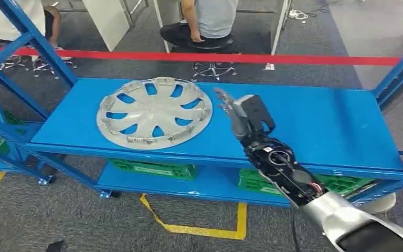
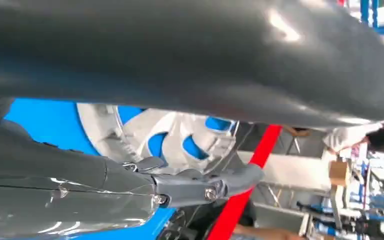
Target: Take the parts from the cabinet and place them on the table.
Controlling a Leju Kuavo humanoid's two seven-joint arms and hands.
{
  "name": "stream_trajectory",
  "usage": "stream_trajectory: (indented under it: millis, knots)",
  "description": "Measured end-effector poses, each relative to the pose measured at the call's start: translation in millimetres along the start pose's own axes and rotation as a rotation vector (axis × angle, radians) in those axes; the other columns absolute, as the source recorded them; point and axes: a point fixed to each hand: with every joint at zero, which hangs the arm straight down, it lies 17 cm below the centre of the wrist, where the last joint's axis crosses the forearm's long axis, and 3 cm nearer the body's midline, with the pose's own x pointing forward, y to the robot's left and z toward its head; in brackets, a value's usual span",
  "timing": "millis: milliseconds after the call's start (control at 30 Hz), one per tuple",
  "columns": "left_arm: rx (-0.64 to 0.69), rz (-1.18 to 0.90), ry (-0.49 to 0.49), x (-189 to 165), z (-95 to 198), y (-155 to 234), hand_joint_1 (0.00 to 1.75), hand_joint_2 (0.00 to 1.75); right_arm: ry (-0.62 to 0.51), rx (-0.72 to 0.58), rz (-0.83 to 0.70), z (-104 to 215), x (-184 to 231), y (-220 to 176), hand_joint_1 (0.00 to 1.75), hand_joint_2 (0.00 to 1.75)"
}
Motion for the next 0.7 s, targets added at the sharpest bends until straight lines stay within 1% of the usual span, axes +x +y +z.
stream_trajectory:
  millis: [467, 700]
  knots:
    - [0.003, 0.001, 0.005, -2.4, 0.1, 1.2, 0.00, 0.00, -0.008, 0.009, -0.002, -3.6, 5.0, 2.9, 0.00, 0.00]
    - [0.000, 0.001, 0.007, -4.3, 0.4, -0.6, 0.00, 0.00, 0.008, 0.000, -0.005, -0.7, -3.0, 2.1, 0.00, 0.00]
